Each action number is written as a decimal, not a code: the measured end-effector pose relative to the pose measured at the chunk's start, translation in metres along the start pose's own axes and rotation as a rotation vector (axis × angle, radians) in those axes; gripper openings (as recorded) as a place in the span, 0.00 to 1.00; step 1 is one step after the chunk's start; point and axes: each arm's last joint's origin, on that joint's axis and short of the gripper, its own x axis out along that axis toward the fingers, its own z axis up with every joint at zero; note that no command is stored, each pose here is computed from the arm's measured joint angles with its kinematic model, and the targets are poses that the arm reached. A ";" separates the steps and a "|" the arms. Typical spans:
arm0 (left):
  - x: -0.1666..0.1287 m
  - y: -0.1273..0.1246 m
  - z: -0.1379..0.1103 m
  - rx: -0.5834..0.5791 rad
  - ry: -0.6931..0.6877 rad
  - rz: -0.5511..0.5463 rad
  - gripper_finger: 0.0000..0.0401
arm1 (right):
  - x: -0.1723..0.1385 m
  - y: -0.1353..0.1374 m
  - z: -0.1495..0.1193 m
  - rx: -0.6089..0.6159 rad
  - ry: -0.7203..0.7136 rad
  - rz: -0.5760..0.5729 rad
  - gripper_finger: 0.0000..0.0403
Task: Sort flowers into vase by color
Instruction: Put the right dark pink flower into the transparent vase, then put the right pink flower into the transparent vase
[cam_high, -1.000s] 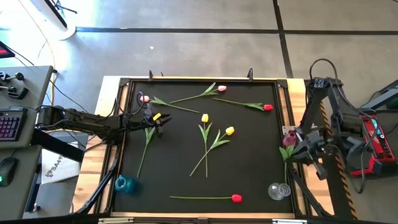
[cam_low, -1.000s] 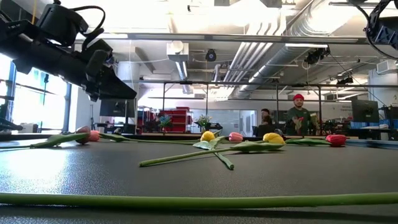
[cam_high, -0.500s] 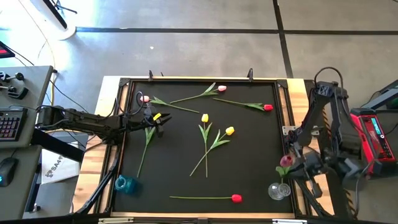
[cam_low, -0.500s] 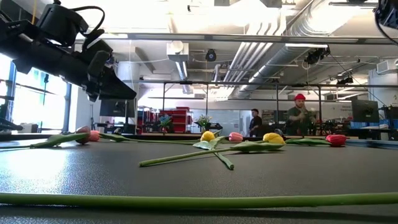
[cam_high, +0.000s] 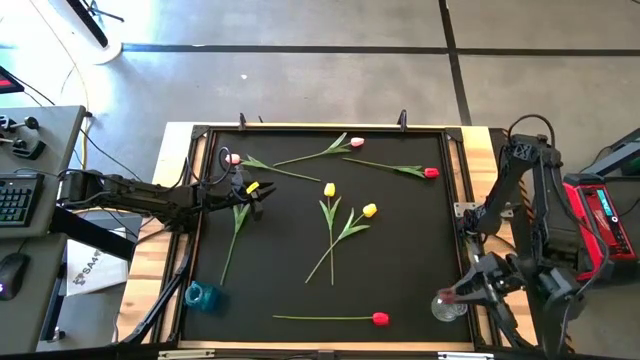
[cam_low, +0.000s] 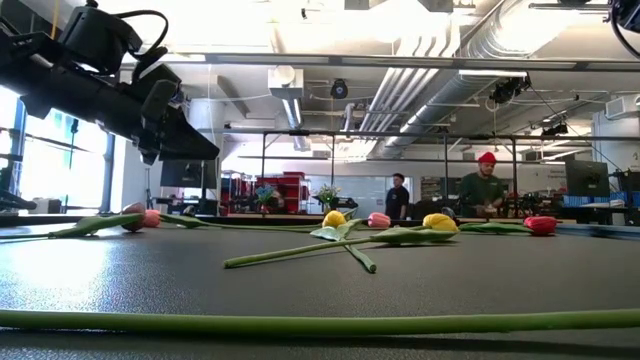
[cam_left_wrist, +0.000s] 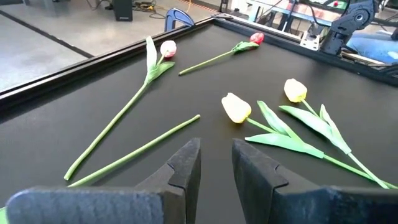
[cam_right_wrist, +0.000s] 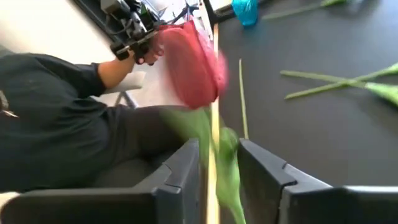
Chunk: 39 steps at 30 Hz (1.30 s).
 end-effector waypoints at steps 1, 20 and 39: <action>0.000 0.000 0.000 0.000 0.000 0.000 0.20 | -0.001 0.000 0.001 0.022 0.005 0.006 0.27; 0.000 0.000 0.000 0.001 0.000 0.000 0.20 | -0.028 -0.001 0.042 -0.030 -0.272 0.116 0.28; 0.000 0.000 0.000 0.201 -0.004 0.002 0.20 | -0.037 -0.065 0.104 0.088 -0.792 -0.554 0.28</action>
